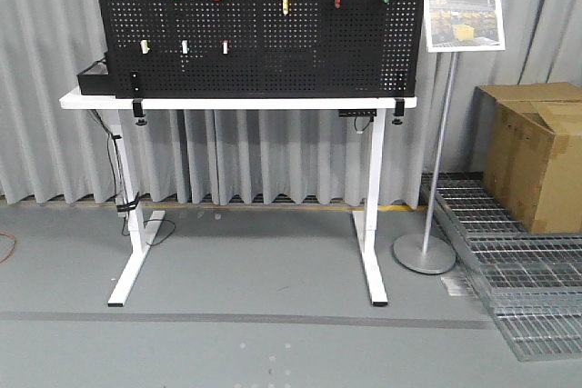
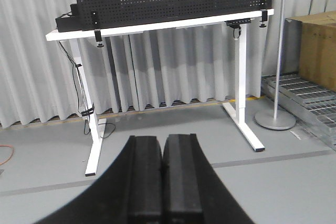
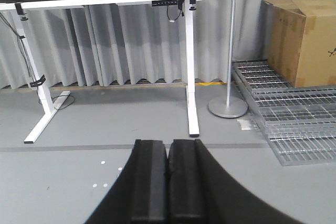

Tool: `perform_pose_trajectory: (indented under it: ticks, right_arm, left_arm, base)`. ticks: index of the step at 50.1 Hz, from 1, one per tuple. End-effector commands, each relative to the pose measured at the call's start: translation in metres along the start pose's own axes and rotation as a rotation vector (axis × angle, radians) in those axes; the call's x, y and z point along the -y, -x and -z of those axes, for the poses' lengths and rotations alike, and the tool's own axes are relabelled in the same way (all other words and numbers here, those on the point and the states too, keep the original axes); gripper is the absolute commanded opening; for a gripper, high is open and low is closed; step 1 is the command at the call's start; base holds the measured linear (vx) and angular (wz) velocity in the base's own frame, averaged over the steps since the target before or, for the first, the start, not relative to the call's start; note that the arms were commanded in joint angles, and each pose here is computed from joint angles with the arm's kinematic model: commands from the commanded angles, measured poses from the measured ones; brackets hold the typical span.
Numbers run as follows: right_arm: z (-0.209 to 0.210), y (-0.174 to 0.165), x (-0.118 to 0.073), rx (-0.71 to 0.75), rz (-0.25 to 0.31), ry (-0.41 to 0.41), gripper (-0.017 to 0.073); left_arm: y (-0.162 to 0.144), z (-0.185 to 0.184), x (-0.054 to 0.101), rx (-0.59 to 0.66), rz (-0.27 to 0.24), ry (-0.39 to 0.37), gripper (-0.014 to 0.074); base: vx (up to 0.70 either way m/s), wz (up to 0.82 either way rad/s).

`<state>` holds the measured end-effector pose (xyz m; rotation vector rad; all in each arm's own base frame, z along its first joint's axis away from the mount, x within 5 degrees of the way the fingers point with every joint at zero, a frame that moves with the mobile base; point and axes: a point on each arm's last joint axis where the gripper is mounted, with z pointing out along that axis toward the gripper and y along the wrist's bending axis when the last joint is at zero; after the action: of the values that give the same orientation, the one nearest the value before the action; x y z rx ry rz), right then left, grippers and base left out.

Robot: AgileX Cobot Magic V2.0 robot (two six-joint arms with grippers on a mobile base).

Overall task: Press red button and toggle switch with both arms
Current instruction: 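Drive the base forward toward the black pegboard on the white desk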

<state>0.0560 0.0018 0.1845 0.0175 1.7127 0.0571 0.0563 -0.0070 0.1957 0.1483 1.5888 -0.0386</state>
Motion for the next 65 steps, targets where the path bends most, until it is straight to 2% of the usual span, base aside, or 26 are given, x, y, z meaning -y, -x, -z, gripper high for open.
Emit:
perform_pose_trajectory:
  ticks: [1, 24, 65]
  right_arm:
    - [0.0006, 0.0048, 0.0003, 0.091, 0.006, -0.003, 0.0]
    - [0.0006, 0.0047, 0.0003, 0.09, 0.006, -0.003, 0.0]
    - [0.0006, 0.0047, 0.0003, 0.09, 0.006, -0.003, 0.0]
  left_arm:
    - [-0.0033, -0.0003, -0.0004, 0.064, 0.012, 0.01, 0.0001]
    - [-0.0033, -0.0003, -0.0004, 0.064, 0.012, 0.01, 0.0001]
    - [-0.0033, -0.0003, -0.0004, 0.064, 0.012, 0.01, 0.0001]
  base:
    - [0.2, 0.0]
    - [0.29, 0.1]
    - [0.45, -0.04]
